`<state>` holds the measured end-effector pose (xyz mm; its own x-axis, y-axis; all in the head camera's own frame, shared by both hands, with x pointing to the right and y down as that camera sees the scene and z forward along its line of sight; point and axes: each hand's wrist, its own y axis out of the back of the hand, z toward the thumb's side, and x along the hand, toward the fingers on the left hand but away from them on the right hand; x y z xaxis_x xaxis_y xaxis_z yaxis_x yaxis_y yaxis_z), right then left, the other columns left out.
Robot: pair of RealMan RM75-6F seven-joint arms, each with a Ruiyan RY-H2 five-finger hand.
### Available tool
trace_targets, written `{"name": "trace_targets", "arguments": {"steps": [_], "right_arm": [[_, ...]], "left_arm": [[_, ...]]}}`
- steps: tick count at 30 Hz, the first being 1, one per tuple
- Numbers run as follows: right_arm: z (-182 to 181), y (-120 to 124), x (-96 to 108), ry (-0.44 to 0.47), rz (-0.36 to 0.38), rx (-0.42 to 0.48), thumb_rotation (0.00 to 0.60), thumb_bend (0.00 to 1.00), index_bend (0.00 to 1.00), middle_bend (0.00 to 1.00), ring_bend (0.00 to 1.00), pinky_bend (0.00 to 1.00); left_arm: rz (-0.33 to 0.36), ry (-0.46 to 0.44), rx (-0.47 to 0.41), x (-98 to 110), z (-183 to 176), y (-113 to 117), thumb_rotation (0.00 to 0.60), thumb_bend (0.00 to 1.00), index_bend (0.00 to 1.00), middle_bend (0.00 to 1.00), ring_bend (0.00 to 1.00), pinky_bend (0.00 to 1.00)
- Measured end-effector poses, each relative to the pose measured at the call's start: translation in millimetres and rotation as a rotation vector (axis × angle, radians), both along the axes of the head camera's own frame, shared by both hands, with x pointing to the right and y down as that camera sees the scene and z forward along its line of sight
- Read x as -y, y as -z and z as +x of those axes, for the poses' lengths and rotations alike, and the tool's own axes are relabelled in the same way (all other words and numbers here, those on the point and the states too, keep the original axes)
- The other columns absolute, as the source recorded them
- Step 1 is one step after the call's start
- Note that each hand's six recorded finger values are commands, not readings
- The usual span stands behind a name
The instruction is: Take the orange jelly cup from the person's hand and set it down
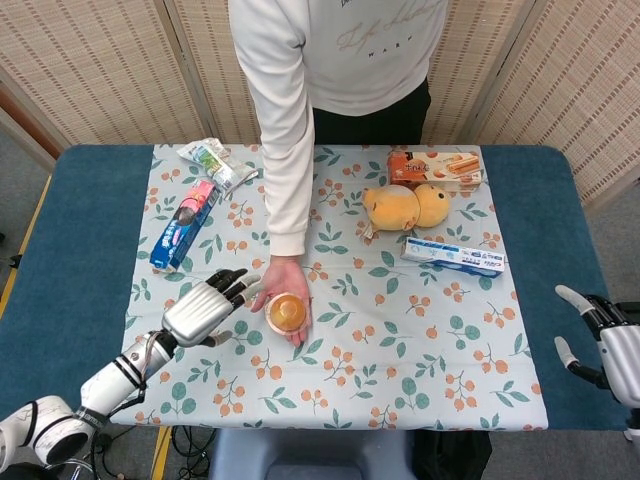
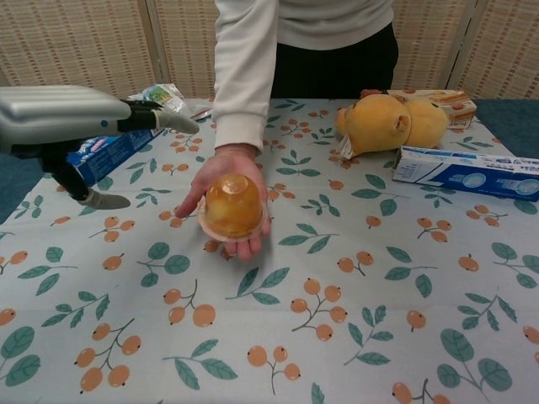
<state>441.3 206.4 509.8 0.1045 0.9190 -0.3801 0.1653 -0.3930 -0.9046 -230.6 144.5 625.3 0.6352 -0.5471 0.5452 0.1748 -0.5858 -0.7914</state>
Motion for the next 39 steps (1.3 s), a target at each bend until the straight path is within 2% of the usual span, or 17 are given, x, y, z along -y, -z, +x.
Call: {"name": "trace_targets", "arguments": {"steps": [6,15,27,31,39], "right_arm": [[1.9,1.0,-1.4,-0.006,-0.001,-0.004,0.600,0.38,0.17,0.27,0.21,0.41],[5.2,2.1,-3.2,-0.014,-0.003,-0.008,0.600,0.38,0.17,0.27,0.21,0.41],[11.7,3.1,-6.2,-0.030,-0.007,-0.016,0.600,0.38,0.17,0.27,0.21,0.41],[13.4,3.6,-7.0,-0.035,-0.008,-0.018,0.600,0.38,0.17,0.27,0.21,0.41],[14.9,3.8,-7.1,-0.038,-0.011,-0.021,0.600,0.38,0.17,0.27,0.21,0.41]], "left_arm": [[-0.026,-0.052,-0.007,3.2,32.6,-11.6,0.600,0.27,0.00,0.00,0.00,0.13],[-0.024,-0.118,0.015,6.1,66.2,-27.8,0.600,0.27,0.01,0.00,0.00,0.14],[-0.018,-0.159,0.043,3.7,91.6,-48.3,0.600,0.27,0.07,0.00,0.04,0.21],[0.006,-0.163,0.052,5.9,96.3,-51.6,0.600,0.27,0.17,0.02,0.12,0.29],[0.012,-0.132,0.040,9.9,97.0,-55.1,0.600,0.27,0.39,0.25,0.37,0.60]]}}
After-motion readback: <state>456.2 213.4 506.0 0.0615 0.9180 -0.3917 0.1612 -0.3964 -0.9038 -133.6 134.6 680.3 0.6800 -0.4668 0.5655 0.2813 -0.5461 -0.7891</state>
